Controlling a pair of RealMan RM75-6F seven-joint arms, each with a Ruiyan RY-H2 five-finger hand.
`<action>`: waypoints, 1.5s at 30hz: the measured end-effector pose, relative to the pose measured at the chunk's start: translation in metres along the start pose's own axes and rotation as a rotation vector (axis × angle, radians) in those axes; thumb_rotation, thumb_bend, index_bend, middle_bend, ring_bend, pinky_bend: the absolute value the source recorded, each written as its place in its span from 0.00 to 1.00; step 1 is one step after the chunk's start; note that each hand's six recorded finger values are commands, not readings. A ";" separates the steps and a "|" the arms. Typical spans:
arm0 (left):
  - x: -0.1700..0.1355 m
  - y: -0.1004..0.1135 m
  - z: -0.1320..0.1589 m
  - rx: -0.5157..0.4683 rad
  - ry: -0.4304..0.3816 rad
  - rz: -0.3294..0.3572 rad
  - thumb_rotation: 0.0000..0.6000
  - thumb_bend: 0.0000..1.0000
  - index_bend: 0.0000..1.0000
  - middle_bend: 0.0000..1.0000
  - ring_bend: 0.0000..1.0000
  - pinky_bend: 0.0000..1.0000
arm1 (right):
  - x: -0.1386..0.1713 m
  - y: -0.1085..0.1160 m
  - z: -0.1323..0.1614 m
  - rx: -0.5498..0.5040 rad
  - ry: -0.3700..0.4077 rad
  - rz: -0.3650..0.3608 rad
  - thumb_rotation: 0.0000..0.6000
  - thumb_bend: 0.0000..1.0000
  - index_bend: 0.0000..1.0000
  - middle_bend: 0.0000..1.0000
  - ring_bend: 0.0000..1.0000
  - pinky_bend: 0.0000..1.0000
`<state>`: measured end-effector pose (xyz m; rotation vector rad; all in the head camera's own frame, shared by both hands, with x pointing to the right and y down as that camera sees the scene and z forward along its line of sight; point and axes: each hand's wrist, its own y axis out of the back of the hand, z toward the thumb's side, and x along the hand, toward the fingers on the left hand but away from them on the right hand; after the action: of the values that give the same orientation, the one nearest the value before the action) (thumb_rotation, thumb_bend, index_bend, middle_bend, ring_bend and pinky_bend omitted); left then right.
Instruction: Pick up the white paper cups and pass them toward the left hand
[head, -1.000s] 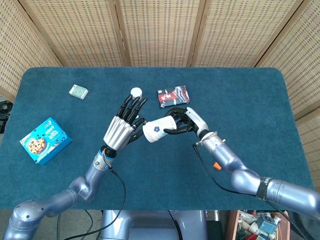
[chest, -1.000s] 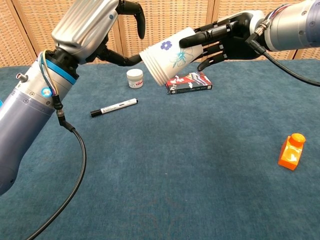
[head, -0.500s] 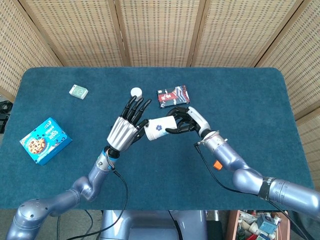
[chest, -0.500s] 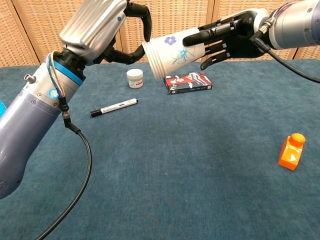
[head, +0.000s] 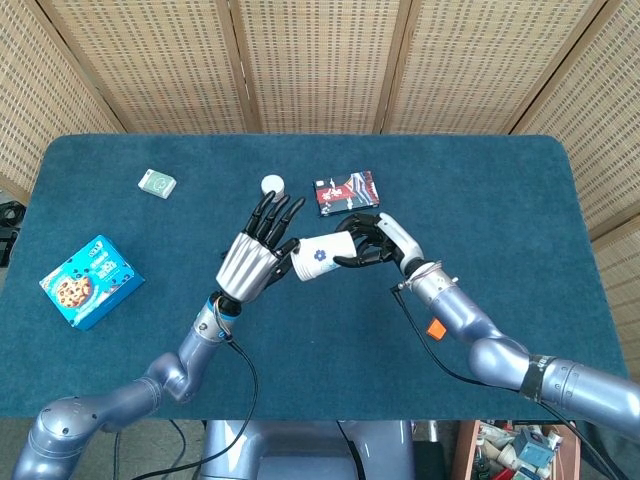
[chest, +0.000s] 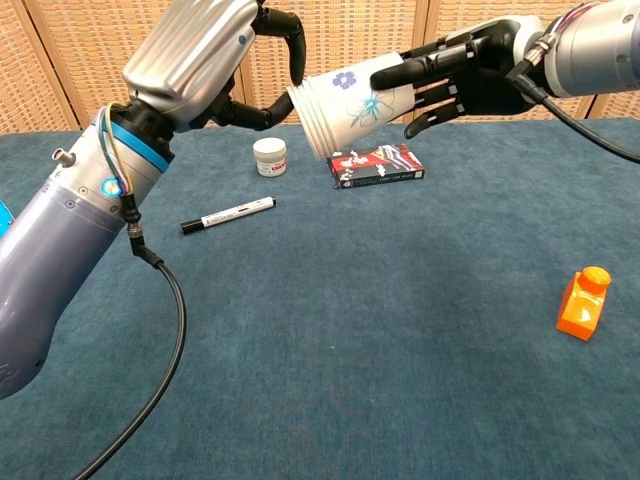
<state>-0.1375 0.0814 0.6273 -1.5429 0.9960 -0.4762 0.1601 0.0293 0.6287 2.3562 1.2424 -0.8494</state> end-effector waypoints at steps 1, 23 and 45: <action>-0.001 0.000 -0.001 0.002 0.000 -0.001 1.00 0.55 0.66 0.00 0.00 0.00 | 0.000 0.003 0.001 -0.001 0.002 -0.007 1.00 0.52 0.55 0.58 0.43 0.56; -0.065 0.033 -0.098 0.182 -0.019 -0.123 1.00 0.55 0.67 0.00 0.00 0.00 | 0.016 0.076 -0.014 0.206 -0.013 -0.171 1.00 0.52 0.55 0.58 0.43 0.56; -0.098 0.001 -0.124 0.357 -0.091 -0.816 1.00 0.55 0.47 0.00 0.00 0.00 | 0.030 0.113 -0.077 1.071 -0.030 -0.363 1.00 0.48 0.47 0.47 0.38 0.52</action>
<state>-0.2866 0.0860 0.6776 -1.5734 0.1467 -1.0723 0.2933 0.0273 0.6707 2.8398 1.4352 -2.0696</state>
